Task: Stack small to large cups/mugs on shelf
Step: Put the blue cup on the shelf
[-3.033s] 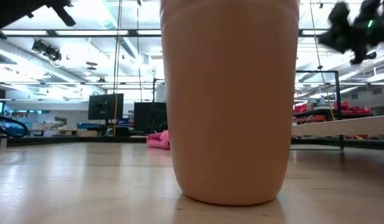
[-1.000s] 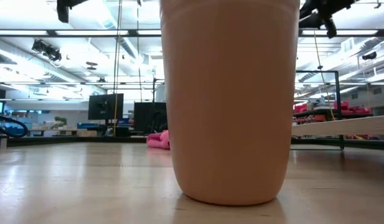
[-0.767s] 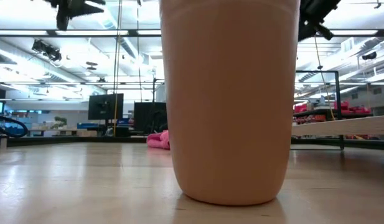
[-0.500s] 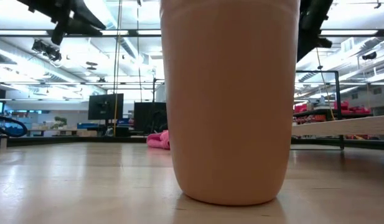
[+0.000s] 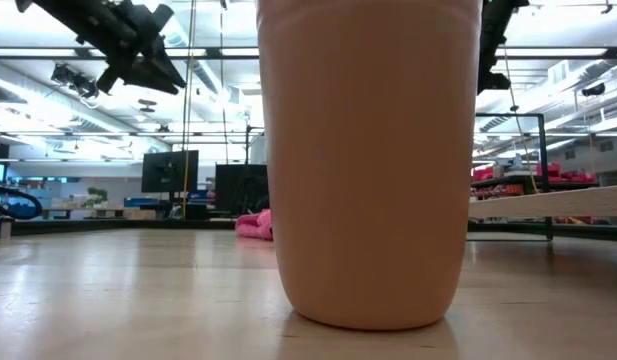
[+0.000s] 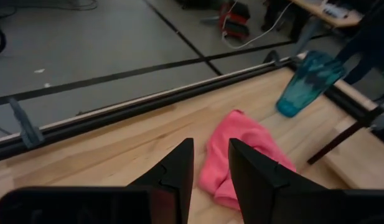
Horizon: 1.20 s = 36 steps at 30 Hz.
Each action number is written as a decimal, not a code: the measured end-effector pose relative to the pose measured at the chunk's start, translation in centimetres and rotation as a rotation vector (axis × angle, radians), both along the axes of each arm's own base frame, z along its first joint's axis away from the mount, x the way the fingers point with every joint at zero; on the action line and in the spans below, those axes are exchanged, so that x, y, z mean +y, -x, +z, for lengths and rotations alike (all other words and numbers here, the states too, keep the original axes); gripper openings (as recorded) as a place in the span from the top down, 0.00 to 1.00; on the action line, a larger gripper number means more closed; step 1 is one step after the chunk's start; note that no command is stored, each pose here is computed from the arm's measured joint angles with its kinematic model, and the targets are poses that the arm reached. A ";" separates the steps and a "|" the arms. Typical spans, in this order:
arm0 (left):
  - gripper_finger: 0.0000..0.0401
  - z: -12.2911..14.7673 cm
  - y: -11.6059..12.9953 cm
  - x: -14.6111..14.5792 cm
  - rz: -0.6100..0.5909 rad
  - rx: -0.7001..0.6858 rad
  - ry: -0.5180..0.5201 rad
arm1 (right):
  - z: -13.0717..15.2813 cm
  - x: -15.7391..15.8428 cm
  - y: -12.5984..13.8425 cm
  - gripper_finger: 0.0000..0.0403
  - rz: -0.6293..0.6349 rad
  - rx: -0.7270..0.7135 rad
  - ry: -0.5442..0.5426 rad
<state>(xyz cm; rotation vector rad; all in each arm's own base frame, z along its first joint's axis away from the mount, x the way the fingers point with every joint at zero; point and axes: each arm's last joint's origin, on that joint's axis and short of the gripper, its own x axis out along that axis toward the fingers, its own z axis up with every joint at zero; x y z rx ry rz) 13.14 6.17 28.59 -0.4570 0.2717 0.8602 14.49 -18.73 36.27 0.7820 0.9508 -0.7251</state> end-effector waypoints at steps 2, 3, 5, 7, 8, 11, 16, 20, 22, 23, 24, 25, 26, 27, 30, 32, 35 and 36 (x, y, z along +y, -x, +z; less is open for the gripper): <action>0.73 -0.3 -0.4 0.2 0.006 0.024 0.009 | -0.4 -0.3 -0.4 0.71 -0.035 0.010 -0.027; 0.73 -0.5 -0.6 0.4 0.009 0.036 0.014 | -0.7 -0.5 -0.5 0.70 -0.057 0.020 -0.037; 0.73 -0.8 -1.0 0.6 0.002 0.054 0.029 | -1.1 -1.0 -0.8 0.70 -0.094 0.047 -0.048; 0.73 -1.1 -1.3 0.7 -0.010 0.071 0.047 | -1.6 -1.4 -1.0 0.70 -0.110 0.068 -0.060; 0.73 -1.3 -1.5 0.8 -0.018 0.078 0.057 | -1.8 -1.6 -1.1 0.70 -0.112 0.076 -0.065; 0.73 -1.7 -2.0 1.0 -0.035 0.097 0.084 | -2.5 -2.0 -1.7 0.70 -0.103 0.101 -0.093; 0.73 -2.2 -2.5 1.2 -0.038 0.126 0.099 | -4.2 -2.0 -2.8 0.70 -0.060 0.170 -0.113; 0.73 -2.4 -2.7 1.2 -0.037 0.134 0.103 | -5.5 -1.8 -3.0 0.70 -0.054 0.226 -0.122; 0.73 -2.4 -2.7 1.3 -0.037 0.135 0.103 | -6.2 -1.8 -3.0 0.70 -0.056 0.243 -0.130; 0.73 -2.4 -2.7 1.3 -0.037 0.133 0.102 | -6.5 -1.8 -3.0 0.70 -0.056 0.244 -0.130; 0.73 -2.4 -2.7 1.3 -0.037 0.131 0.101 | -6.8 -1.9 -3.0 0.70 -0.057 0.245 -0.128; 0.73 -2.4 -2.7 1.3 -0.037 0.130 0.101 | -7.0 -1.9 -3.0 0.70 -0.057 0.244 -0.127; 0.73 -2.3 -2.8 1.3 -0.037 0.126 0.100 | -7.3 -1.9 -3.1 0.70 -0.057 0.241 -0.123; 0.73 -2.3 -2.8 1.3 -0.037 0.122 0.098 | -7.5 -2.0 -3.1 0.70 -0.058 0.235 -0.117; 0.73 -2.3 -2.8 1.3 -0.037 0.120 0.097 | -7.8 -2.1 -3.2 0.70 -0.072 0.223 -0.109; 0.73 -2.3 -2.8 1.3 -0.037 0.119 0.097 | -7.7 -2.2 -3.3 0.70 -0.084 0.214 -0.105; 0.73 -2.3 -2.8 1.3 -0.037 0.118 0.096 | -7.7 -2.3 -3.3 0.70 -0.088 0.213 -0.099; 0.73 -2.3 -2.8 1.3 -0.037 0.118 0.096 | -7.8 -2.3 -3.3 0.70 -0.093 0.222 -0.096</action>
